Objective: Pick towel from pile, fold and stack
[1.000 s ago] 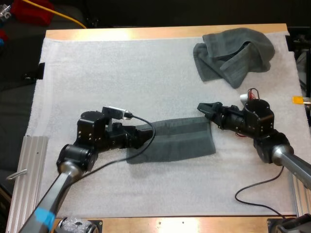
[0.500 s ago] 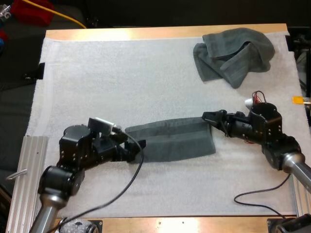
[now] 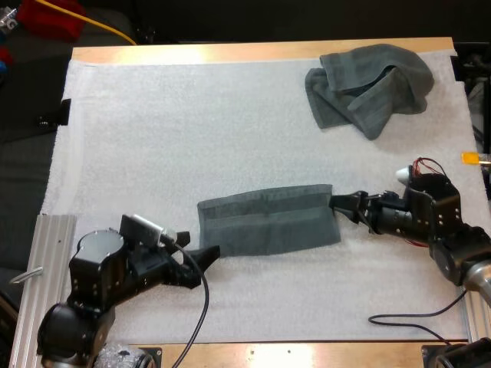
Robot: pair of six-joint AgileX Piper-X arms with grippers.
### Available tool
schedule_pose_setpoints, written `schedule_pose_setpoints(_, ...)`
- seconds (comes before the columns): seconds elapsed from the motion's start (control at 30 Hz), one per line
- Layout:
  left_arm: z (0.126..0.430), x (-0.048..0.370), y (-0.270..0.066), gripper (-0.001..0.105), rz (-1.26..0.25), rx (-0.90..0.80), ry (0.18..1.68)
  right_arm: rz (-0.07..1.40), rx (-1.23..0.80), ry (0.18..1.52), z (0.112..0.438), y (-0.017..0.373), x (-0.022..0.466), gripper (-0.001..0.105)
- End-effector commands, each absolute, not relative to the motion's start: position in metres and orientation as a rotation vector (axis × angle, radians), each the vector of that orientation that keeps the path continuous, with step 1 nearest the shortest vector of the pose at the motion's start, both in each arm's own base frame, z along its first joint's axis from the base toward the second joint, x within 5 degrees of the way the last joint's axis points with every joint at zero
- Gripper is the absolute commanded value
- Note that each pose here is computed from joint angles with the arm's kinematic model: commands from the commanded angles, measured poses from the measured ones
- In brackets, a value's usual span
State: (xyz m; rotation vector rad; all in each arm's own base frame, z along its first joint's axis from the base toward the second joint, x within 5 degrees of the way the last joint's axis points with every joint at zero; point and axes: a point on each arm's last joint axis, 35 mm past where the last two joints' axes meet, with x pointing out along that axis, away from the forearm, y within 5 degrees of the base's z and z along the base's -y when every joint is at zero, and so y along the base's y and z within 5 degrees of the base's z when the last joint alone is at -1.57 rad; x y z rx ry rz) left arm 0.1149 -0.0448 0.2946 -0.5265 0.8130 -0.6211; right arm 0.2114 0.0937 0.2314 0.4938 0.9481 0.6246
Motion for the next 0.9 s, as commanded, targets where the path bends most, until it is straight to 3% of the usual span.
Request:
schedule_pose_setpoints(0.0,0.298,0.111,-0.044,0.070,-0.616,-0.524,0.807,0.627,0.468,0.950,0.234,0.091,0.208,0.056)
schedule_pose_setpoints(0.17,0.300,0.106,-0.043,0.070,-0.622,-0.522,0.788,0.599,0.426,0.979,0.239,0.087,0.199,0.056)
schedule_pose_setpoints(0.47,0.297,0.104,-0.043,0.070,-0.610,-0.527,0.824,0.454,0.098,0.971,0.256,0.078,0.200,0.056)
schedule_pose_setpoints(0.67,0.297,0.104,-0.043,0.070,-0.610,-0.527,0.825,0.389,0.139,0.997,0.248,0.058,0.211,0.056)
schedule_pose_setpoints(0.87,0.297,0.104,-0.043,0.070,-0.618,-0.529,0.827,0.452,0.244,1.069,0.229,0.039,0.226,0.056)
